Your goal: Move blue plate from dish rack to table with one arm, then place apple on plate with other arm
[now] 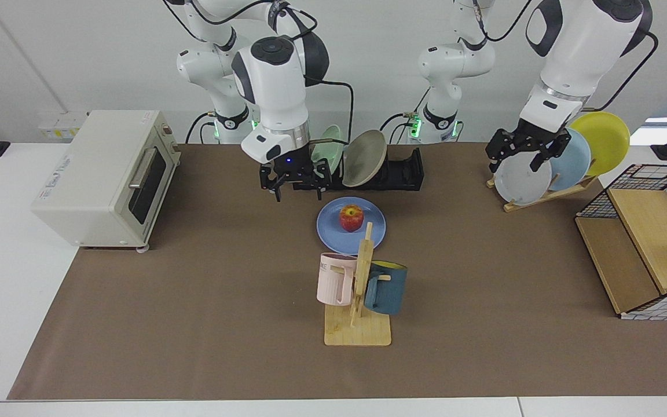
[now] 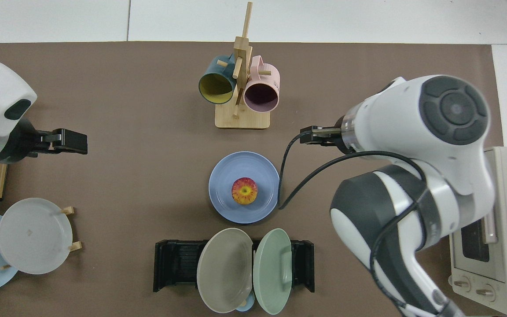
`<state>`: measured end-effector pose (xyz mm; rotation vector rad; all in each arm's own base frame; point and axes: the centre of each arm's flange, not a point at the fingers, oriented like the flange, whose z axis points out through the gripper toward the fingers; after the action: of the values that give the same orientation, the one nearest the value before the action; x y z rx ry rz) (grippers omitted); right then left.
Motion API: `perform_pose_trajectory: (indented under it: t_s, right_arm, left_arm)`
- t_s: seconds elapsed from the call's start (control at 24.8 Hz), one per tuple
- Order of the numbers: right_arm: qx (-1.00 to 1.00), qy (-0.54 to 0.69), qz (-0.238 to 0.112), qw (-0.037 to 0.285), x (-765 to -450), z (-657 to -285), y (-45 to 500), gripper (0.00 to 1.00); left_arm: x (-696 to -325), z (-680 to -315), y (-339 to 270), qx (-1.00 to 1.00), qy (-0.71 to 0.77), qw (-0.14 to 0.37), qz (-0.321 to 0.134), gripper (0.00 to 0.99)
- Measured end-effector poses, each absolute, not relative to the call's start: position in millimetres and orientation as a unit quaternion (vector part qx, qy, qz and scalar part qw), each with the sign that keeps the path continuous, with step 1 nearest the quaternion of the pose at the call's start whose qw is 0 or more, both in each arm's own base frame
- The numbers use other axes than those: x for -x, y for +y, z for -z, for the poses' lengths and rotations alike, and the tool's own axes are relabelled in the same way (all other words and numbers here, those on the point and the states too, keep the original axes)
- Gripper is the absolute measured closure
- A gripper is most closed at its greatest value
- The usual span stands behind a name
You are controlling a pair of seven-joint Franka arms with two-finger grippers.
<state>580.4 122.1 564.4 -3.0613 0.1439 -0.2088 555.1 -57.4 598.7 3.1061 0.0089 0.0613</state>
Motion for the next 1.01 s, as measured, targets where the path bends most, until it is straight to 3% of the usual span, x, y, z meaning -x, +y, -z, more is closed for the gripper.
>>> perform_pose_trajectory:
  t_s: [0.52,1.01]
  right_arm:
    - [0.996,0.040,0.075,0.024,-579.1,-584.3,26.1,0.00]
    - [0.997,0.042,0.062,0.020,-577.1,-580.6,21.2,0.00]
  left_arm:
    - [-555.7,-597.2,-57.5,-1.000,0.003,0.018,-0.018,0.000]
    - [-556.0,-596.8,-57.8,-1.000,0.003,0.018,-0.018,0.000]
